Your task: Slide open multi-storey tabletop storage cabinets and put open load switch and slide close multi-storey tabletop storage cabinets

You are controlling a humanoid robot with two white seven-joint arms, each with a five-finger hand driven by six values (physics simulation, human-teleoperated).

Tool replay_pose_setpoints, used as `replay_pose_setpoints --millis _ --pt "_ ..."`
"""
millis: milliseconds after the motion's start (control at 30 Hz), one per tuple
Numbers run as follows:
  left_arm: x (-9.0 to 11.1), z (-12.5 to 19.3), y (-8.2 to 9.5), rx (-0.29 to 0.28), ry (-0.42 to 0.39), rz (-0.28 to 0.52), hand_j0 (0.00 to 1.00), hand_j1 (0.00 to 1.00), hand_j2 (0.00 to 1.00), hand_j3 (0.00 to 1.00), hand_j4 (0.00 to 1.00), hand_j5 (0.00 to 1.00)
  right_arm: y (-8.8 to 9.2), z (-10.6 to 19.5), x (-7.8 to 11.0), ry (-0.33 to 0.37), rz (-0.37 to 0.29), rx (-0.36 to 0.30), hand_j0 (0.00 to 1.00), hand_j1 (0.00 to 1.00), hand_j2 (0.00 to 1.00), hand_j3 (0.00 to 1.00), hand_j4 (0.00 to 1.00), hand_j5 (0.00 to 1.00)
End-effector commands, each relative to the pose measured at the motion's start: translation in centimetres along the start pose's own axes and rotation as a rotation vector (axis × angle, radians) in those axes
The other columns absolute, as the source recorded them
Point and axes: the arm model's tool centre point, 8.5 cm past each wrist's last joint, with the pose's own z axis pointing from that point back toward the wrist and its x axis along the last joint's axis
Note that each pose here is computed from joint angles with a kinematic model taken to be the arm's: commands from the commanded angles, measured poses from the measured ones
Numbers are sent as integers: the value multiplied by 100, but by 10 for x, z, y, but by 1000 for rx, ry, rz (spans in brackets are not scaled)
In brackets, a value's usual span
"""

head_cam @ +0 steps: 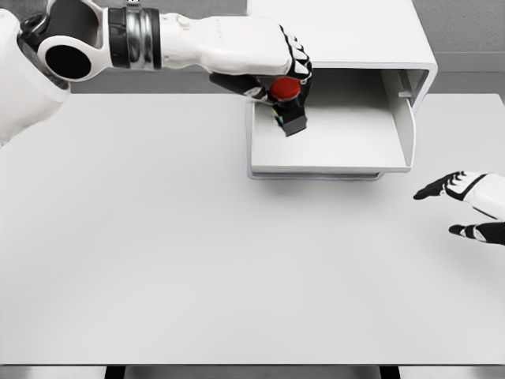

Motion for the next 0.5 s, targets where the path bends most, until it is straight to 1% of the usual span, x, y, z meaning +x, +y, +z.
replay_pose_setpoints --millis 0,33,67,133,233,367,433,467 --pt "-1 -27 -4 -21 -13 5 49 49 49 49 49 49 15 -9 4 -25 -29 40 78 78 78 78 78 78" --pt "-1 -28 -4 -28 -11 -3 49 49 49 49 49 49 18 -11 4 -24 -27 51 78 78 78 78 78 78" --pt "0 -28 -5 -36 -11 -7 49 49 49 49 49 49 18 -10 4 -24 -26 52 76 76 76 76 76 76" --pt "6 -38 -6 -80 -34 -15 49 49 49 49 49 49 18 -11 4 -24 -23 54 67 67 67 67 67 67" --pt "8 -45 -9 -104 -35 -40 49 49 49 49 49 49 16 -11 4 -25 -20 49 62 62 62 62 62 62" --pt "6 -45 -11 -115 -24 -48 49 49 49 49 49 49 17 -12 4 -29 -22 52 63 63 63 63 63 63" --pt "5 -44 -12 -120 -19 -50 50 50 50 50 50 50 17 -13 5 -31 -23 53 65 65 65 65 65 65" --pt "5 -45 -14 -142 -20 -49 50 50 50 50 50 50 20 -14 5 -35 -27 60 67 67 67 67 67 67"
